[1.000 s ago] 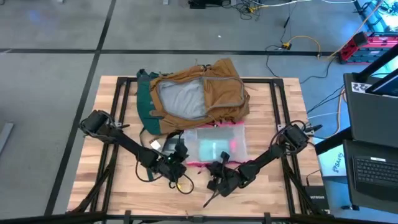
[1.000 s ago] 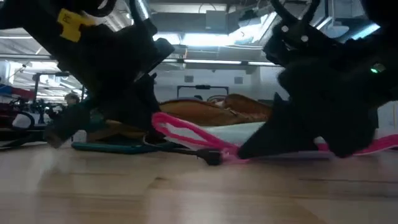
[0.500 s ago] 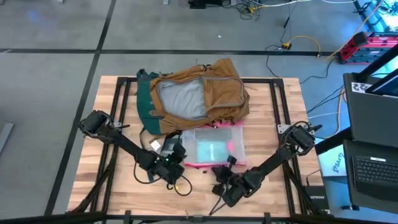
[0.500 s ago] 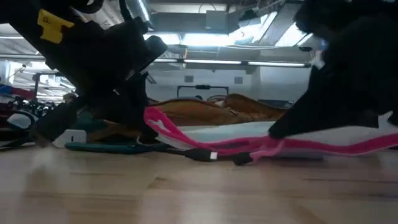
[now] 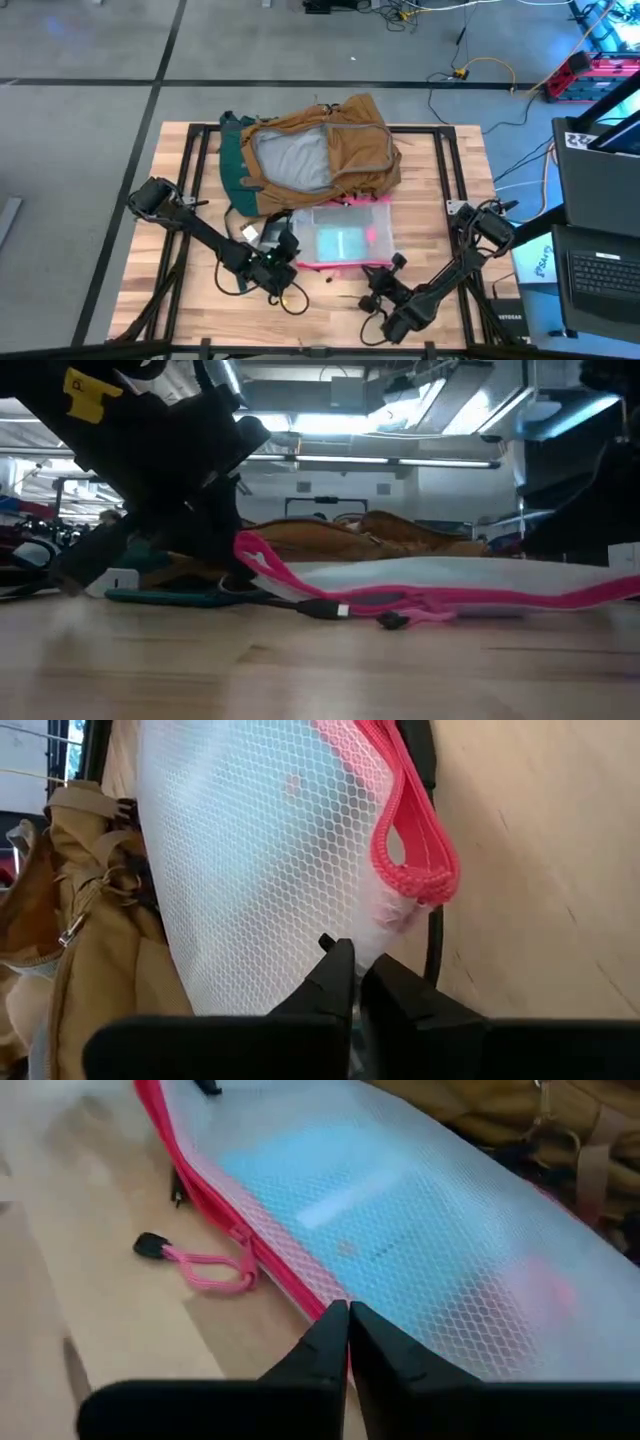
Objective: Unpack backpack
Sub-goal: Open the pink zipper pouch
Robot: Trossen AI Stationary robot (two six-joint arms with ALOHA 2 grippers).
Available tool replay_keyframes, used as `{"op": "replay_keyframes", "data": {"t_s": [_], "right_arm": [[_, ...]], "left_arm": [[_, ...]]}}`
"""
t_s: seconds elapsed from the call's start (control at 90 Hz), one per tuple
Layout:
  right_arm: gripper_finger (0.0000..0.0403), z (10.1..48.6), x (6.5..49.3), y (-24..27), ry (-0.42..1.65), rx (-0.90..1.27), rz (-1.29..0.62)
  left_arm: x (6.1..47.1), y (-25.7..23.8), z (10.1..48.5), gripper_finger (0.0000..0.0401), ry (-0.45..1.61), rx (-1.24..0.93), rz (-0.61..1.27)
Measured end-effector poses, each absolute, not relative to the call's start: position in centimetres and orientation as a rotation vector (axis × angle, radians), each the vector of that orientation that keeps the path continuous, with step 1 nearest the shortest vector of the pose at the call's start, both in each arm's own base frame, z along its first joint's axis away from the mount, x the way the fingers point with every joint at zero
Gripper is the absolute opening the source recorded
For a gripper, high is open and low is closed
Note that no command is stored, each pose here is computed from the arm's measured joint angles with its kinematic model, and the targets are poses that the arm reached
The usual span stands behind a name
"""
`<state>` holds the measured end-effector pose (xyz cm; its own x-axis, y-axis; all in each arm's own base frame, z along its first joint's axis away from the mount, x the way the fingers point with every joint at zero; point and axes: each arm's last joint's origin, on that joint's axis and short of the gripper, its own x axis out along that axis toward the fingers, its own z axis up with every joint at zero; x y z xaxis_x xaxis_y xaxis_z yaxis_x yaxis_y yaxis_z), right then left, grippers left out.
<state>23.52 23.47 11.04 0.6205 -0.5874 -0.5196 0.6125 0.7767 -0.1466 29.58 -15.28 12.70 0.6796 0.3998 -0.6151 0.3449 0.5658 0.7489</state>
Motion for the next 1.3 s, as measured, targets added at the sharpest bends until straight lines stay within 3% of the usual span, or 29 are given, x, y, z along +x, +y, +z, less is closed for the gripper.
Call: {"op": "replay_keyframes", "data": {"t_s": [0.522, 0.756, 0.989, 1.3], "right_arm": [[0.0007, 11.8, 28.8, 23.1, 0.439, -0.005, -0.605], [0.0090, 10.8, 32.7, 22.1, 0.486, -0.042, -0.475], [0.0180, 9.2, 33.6, 21.4, 0.510, -0.075, -0.473], [0.0200, 9.2, 33.9, 21.4, 0.524, -0.079, -0.434]], "left_arm": [[30.6, -15.8, 13.5, 0.0000, 0.740, 0.984, 0.045], [30.7, -15.9, 13.6, 0.0000, 0.723, 0.979, 0.026], [30.7, -15.9, 13.6, 0.0000, 0.724, 0.978, 0.023], [30.7, -15.9, 13.6, 0.0000, 0.724, 0.977, 0.024]]}}
